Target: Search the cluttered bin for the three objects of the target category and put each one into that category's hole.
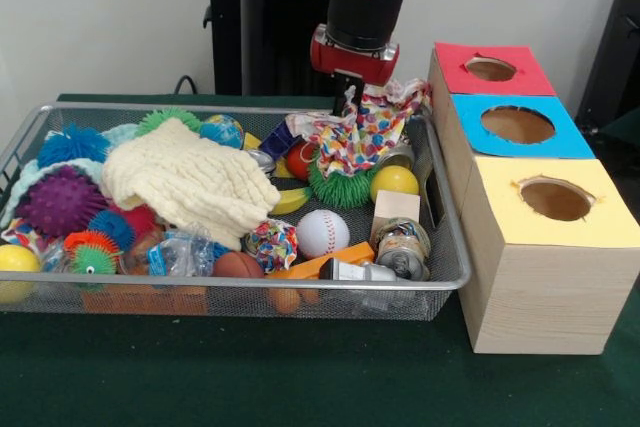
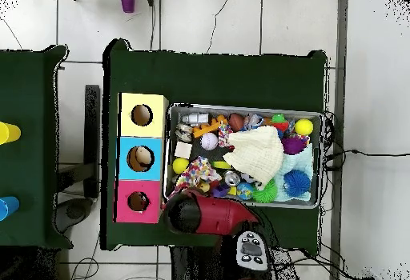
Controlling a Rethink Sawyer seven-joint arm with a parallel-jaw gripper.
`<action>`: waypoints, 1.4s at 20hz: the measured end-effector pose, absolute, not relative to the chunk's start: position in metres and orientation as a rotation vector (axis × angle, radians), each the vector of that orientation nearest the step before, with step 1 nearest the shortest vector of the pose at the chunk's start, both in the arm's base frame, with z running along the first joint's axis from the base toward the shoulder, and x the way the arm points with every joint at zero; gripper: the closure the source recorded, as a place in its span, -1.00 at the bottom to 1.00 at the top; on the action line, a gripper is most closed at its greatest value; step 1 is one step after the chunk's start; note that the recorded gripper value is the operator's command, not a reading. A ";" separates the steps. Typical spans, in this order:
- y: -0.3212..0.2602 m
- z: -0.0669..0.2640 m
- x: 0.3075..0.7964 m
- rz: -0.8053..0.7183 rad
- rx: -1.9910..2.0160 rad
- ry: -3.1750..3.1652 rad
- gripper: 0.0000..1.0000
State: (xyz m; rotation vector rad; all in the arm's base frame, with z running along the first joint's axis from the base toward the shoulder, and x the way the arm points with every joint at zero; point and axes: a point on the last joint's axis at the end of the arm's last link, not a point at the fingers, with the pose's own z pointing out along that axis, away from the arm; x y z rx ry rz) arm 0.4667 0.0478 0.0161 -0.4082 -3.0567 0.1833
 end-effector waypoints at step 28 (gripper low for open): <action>0.011 0.024 0.490 0.196 -0.509 -3.046 1.00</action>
